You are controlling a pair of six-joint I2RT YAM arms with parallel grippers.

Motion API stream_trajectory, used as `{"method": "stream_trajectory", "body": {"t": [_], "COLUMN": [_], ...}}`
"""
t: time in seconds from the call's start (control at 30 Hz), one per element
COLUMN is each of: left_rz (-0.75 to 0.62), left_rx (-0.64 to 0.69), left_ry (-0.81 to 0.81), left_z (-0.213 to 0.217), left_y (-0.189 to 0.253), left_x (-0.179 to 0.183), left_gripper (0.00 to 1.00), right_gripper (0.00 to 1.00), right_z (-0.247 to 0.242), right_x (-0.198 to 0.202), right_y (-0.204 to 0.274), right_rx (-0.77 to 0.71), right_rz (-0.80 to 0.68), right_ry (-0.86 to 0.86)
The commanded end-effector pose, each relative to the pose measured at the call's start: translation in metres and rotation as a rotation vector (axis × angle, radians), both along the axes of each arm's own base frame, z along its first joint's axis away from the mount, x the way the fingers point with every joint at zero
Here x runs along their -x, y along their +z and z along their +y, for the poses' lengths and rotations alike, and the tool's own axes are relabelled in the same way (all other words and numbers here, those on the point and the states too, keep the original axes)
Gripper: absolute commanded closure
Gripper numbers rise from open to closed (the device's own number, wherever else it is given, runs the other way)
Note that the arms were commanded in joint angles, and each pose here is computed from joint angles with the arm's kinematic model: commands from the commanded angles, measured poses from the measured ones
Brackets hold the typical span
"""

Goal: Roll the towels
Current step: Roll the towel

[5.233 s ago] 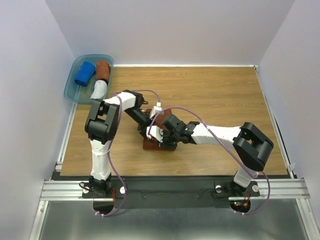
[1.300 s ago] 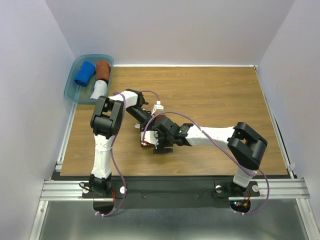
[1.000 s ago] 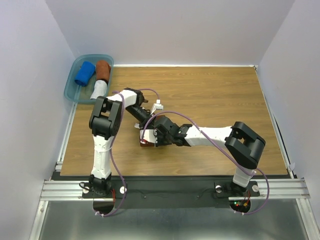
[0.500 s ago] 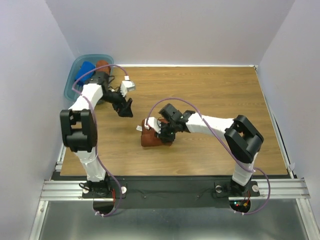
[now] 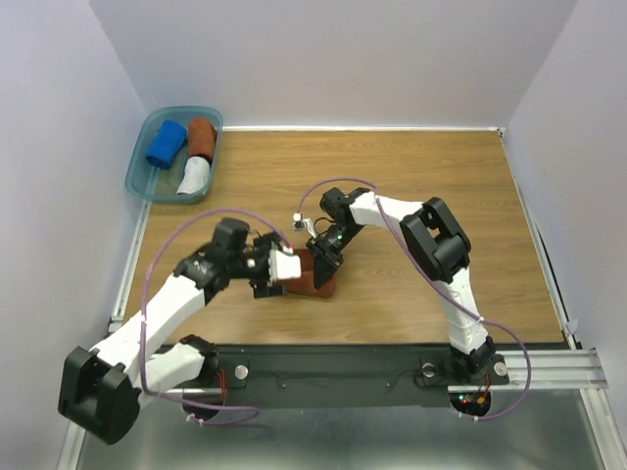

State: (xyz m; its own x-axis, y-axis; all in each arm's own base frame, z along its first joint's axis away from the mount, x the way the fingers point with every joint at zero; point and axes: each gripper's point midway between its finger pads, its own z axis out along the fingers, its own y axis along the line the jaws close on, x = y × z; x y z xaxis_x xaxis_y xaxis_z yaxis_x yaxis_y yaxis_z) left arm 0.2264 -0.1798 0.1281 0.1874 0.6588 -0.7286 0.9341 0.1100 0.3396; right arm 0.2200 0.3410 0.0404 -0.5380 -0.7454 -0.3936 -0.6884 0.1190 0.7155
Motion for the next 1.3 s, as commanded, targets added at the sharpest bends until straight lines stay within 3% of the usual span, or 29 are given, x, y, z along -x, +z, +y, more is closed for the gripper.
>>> {"method": "stream_trajectory", "body": {"t": [0.0,0.4,0.6,0.77,0.9,0.93,0.97,1.0,1.1,1.13,1.27], "left_rz": [-0.241,-0.413,-0.386,-0.422,-0.408,-0.384,-0.353,-0.325,-0.229,-0.182,0.013], "left_rx": [-0.071,-0.159,-0.238,-0.289,-0.346,-0.336,-0.334,-0.336,-0.302,-0.317,-0.341], "left_ry": [0.007,-0.222,-0.226,-0.217,-0.205,-0.186,-0.198,-0.208,-0.228,-0.24,-0.228], "left_z": [-0.005,-0.048,-0.051,-0.044,-0.036,-0.039,-0.044,-0.045,-0.055,-0.054,-0.054], "left_y": [-0.005,-0.038,-0.067,-0.082,-0.096,-0.093,-0.089,-0.09,-0.083,-0.087,-0.095], "left_x": [-0.007,0.032,0.027,0.021,0.019,0.017,0.019,0.022,0.032,0.038,0.056], "left_gripper": [0.01,0.02,0.12,0.14,0.29,0.4,0.46,0.6,0.78,0.83,0.87], "right_gripper": [0.95,0.93,0.92,0.92,0.91,0.85,0.72,0.67,0.49,0.46,0.32], "right_z": [-0.014,-0.015,-0.018,-0.022,-0.025,-0.025,-0.025,-0.026,-0.029,-0.028,-0.045], "right_x": [0.036,0.026,0.022,0.019,0.019,0.017,0.013,0.009,-0.012,-0.023,-0.073], "right_y": [-0.001,-0.028,-0.034,-0.046,-0.05,-0.048,-0.043,-0.04,-0.021,-0.014,0.028], "right_rx": [0.072,0.093,0.104,0.119,0.116,0.11,0.099,0.096,0.068,0.061,0.011], "right_rz": [0.29,0.437,0.444,0.471,0.466,0.451,0.431,0.42,0.372,0.352,0.205], "right_ry": [0.003,-0.042,-0.047,-0.052,-0.044,-0.04,-0.042,-0.049,-0.092,-0.112,-0.215]}}
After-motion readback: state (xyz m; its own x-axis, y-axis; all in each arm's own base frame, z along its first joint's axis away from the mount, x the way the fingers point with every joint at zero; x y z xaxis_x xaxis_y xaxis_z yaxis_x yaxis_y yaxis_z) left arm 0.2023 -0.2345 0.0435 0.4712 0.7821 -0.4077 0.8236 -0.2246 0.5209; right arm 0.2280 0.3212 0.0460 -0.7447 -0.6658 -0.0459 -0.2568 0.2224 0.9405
